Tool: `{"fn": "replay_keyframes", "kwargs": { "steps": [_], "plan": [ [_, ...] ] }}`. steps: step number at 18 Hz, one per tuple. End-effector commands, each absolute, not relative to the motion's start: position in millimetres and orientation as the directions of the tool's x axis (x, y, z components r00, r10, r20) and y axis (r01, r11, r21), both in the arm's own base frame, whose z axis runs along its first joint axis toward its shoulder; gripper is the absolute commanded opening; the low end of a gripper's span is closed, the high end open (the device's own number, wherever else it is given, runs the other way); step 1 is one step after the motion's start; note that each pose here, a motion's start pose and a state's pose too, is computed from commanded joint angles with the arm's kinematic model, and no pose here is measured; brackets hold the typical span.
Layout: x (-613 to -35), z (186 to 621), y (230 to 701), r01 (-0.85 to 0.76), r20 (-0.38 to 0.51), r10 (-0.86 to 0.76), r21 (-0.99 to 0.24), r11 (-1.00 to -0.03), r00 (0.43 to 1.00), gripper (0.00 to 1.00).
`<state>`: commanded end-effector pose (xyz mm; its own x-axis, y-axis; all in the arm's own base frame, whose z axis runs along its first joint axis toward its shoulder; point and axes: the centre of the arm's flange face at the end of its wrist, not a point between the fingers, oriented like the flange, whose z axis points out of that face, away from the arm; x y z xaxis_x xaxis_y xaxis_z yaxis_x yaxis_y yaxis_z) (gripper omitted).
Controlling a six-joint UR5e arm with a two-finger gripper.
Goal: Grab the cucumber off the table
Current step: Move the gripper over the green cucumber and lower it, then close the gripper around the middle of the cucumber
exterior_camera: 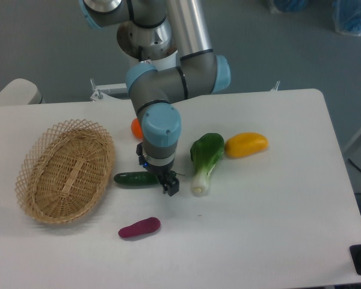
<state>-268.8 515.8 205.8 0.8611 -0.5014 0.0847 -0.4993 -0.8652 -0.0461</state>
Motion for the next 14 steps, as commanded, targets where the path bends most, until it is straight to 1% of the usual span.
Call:
{"fn": "replay_keyframes", "kwargs": {
  "steps": [3, 5, 6, 8, 10, 14],
  "plan": [
    [-262, 194, 512, -0.509, 0.096, -0.508, -0.013, -0.861, 0.856, 1.00],
    [-260, 187, 511, -0.511, 0.079, -0.511, -0.013, -0.859, 0.856, 1.00],
    [-258, 185, 512, -0.515, 0.061, -0.515, -0.017, -0.857, 0.855, 0.98],
    [-255, 180, 514, -0.514, 0.059, -0.514, -0.016, -0.857, 0.856, 0.86],
    [-255, 181, 514, -0.513, 0.056, -0.513, -0.016, -0.858, 0.857, 0.68],
    [-256, 183, 516, -0.512, 0.053, -0.512, -0.017, -0.859, 0.857, 0.38]
  ]
}}
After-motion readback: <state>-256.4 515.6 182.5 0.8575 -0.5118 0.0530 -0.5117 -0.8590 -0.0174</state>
